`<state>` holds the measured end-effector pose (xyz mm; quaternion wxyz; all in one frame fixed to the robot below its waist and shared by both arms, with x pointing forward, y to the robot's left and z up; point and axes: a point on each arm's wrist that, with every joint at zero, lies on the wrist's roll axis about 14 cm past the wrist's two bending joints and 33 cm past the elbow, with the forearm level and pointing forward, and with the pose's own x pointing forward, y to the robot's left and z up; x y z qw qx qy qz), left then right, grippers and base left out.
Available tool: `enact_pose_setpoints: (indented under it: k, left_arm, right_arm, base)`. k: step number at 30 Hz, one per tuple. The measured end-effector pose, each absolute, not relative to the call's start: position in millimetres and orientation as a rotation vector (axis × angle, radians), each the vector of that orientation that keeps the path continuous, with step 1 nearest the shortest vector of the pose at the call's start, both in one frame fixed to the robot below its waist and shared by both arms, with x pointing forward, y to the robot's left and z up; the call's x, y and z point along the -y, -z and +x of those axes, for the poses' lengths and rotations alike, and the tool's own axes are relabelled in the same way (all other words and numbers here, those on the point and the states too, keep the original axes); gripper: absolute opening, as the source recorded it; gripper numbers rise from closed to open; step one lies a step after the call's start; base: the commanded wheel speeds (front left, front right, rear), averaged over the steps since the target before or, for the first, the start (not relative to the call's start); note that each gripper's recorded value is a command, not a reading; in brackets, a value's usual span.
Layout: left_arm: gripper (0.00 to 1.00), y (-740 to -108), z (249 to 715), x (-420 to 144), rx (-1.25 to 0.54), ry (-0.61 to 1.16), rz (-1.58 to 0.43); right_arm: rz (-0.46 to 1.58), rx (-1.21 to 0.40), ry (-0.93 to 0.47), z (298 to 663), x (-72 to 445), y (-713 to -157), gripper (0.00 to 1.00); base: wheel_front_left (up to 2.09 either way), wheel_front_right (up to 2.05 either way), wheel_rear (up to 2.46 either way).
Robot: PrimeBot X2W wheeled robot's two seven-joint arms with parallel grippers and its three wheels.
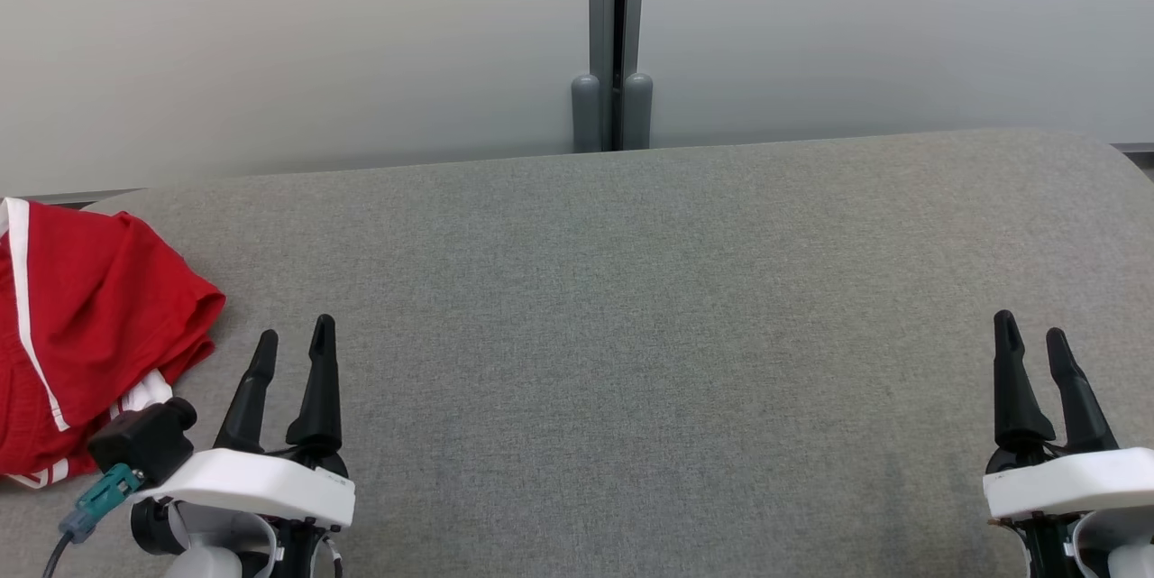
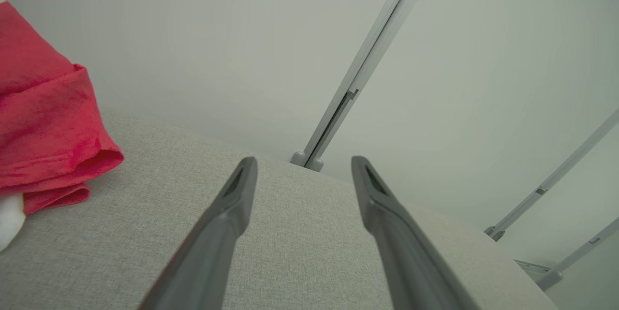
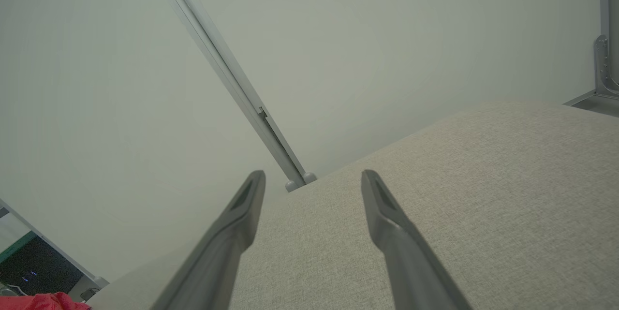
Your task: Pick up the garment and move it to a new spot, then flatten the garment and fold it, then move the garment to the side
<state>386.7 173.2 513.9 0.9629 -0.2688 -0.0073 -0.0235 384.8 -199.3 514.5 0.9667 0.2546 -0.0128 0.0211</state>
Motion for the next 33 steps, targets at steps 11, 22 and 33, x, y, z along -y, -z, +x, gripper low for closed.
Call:
enact_pose_setpoints:
  k: [11,22,33]
  left_arm:
    - [1.00,-506.3,383.1,-169.9,0.002,0.051,-0.408]
    - [1.00,-502.6,380.5,-166.6,0.002,0.057,-0.291]
    - [1.00,-501.3,379.4,-165.3,0.012,0.067,-0.179]
  right_arm:
    - [0.379,0.014,-0.058,383.1,195.0,-507.2,1.00]
    - [0.276,-0.005,-0.071,382.4,191.6,-498.0,1.00]
    - [0.191,-0.027,-0.093,381.2,186.7,-488.2,1.00]
  base:
    - [0.00,0.00,0.00]
    - [0.00,0.00,0.00]
    - [0.00,0.00,0.00]
